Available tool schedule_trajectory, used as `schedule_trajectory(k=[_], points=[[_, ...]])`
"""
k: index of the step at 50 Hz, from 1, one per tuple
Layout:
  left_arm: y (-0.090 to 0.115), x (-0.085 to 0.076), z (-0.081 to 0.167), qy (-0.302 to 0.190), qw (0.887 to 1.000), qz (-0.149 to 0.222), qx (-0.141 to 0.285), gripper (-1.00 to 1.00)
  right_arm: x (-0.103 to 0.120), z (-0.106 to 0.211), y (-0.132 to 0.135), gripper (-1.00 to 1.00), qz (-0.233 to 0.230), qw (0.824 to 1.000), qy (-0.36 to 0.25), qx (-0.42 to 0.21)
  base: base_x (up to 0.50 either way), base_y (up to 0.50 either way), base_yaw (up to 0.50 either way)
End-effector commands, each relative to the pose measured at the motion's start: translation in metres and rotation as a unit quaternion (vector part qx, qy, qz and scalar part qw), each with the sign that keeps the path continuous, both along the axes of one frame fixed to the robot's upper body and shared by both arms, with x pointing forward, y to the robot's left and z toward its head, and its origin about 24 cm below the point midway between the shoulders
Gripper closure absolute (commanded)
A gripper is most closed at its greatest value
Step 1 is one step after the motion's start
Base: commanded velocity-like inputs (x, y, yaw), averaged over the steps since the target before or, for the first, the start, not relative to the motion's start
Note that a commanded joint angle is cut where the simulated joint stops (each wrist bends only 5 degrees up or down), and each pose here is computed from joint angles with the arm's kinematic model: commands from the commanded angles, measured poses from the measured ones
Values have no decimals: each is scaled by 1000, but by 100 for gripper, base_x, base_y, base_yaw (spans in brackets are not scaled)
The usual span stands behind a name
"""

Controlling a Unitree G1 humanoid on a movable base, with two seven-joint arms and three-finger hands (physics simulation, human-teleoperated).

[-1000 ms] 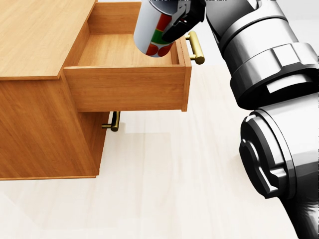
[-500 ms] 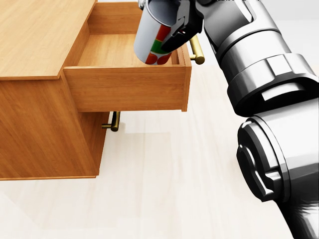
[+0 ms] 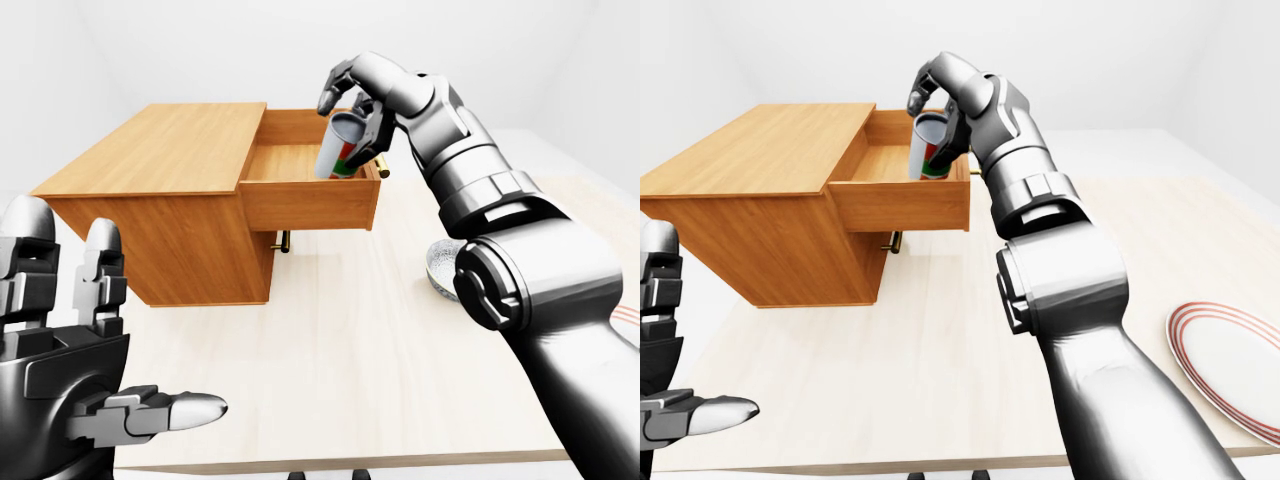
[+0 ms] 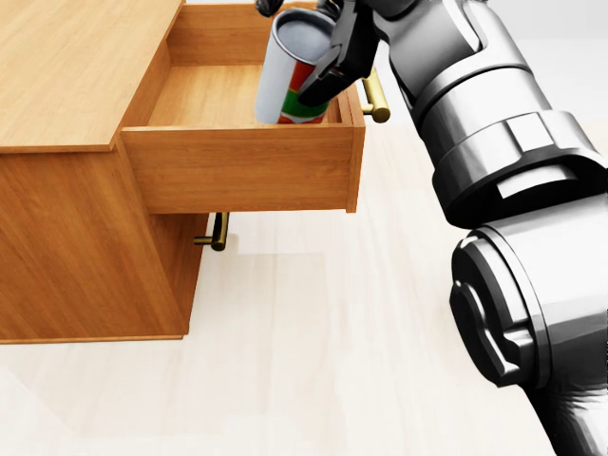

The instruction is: Put the ketchup in the top drawer of the cabinet.

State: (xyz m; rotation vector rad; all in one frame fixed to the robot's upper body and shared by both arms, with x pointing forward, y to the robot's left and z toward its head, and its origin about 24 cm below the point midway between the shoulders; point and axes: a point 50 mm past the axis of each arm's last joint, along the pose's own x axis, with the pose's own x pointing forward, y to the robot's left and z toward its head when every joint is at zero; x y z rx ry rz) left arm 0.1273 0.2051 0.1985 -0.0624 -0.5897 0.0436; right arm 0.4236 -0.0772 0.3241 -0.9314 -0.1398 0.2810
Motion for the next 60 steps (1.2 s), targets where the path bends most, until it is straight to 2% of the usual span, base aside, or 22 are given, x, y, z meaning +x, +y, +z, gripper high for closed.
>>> schedule_trajectory(k=[1, 23, 28, 34, 38, 53, 58, 60], points=[[-1, 0, -1, 1, 1000, -1, 1, -100, 1, -5, 1, -100, 4, 1000, 9, 4, 0, 0, 0], [-4, 0, -3, 6, 1000, -3, 5, -100, 0, 2, -1, -100, 0, 1000, -1, -5, 0, 0, 0], [-2, 0, -1, 3, 1000, -2, 3, -100, -2, 12, -1, -100, 3, 1000, -9, -9, 0, 0, 0], [-1, 1, 0, -2, 1000, 1, 3, -100, -19, 63, 5, -100, 22, 998, -54, -31, 0, 0, 0], [-1, 0, -1, 1, 1000, 1, 3, -100, -29, 86, 9, -100, 33, 996, -74, -38, 0, 0, 0], [0, 0, 0, -5, 1000, 3, 3, -100, -52, 127, 12, -100, 77, 992, -97, -38, 0, 0, 0], [0, 0, 0, -4, 1000, 3, 3, -100, -69, 148, 14, -100, 115, 984, -132, -22, 0, 0, 0], [-1, 0, -1, -1, 1000, 2, 3, -100, -73, 150, 13, -100, 120, 981, -147, -36, 0, 0, 0]])
